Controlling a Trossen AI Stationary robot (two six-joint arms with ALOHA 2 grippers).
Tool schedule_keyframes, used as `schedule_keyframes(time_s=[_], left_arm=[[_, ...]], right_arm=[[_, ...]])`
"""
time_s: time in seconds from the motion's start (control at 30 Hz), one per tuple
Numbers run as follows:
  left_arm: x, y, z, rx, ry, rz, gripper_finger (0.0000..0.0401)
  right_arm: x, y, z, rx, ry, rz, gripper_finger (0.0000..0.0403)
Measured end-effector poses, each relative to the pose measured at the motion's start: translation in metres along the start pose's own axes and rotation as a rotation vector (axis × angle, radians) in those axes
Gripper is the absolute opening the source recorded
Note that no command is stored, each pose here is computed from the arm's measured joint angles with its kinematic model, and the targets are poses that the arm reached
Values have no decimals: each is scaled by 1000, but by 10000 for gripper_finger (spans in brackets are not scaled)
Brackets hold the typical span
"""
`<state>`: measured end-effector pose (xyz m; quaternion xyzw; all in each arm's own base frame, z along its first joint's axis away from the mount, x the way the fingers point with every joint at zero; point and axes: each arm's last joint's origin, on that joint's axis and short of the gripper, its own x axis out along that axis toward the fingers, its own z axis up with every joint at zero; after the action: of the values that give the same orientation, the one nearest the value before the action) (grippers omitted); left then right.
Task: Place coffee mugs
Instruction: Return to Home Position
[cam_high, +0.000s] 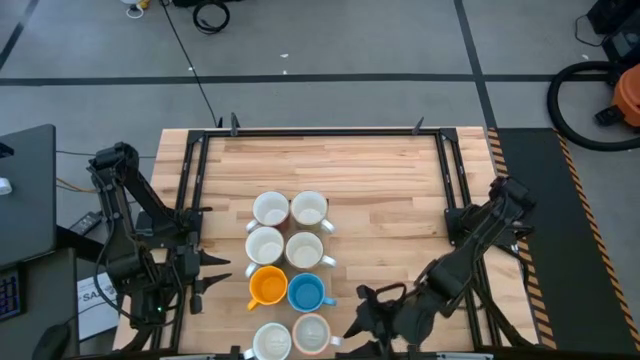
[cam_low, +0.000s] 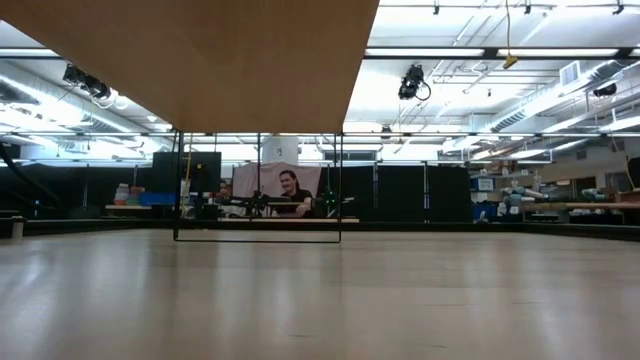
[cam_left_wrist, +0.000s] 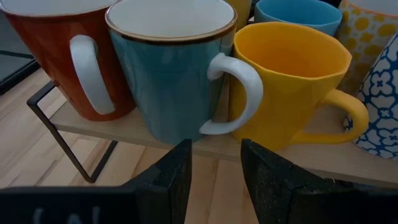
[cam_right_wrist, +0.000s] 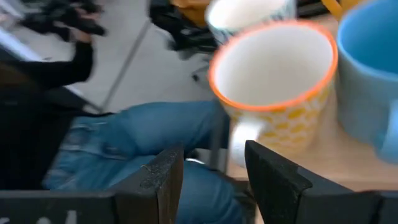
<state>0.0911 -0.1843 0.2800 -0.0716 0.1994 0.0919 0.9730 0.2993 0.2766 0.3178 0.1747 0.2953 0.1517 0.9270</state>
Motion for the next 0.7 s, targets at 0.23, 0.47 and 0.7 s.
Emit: schedule_keyframes(time_s=[0.23,0.47,0.7], left_arm=[[-9,-1,21,97,-14,-37,144],[-25,-6,72,190,-65,-80,144],[-10,-9,126,337,-87,-155,144]], right_arm=[[-50,-2,35,-67,-42,172,177],[-115,-10,68,-133,-180,253,177],[-173,-23,84,-286,-293,242,177]])
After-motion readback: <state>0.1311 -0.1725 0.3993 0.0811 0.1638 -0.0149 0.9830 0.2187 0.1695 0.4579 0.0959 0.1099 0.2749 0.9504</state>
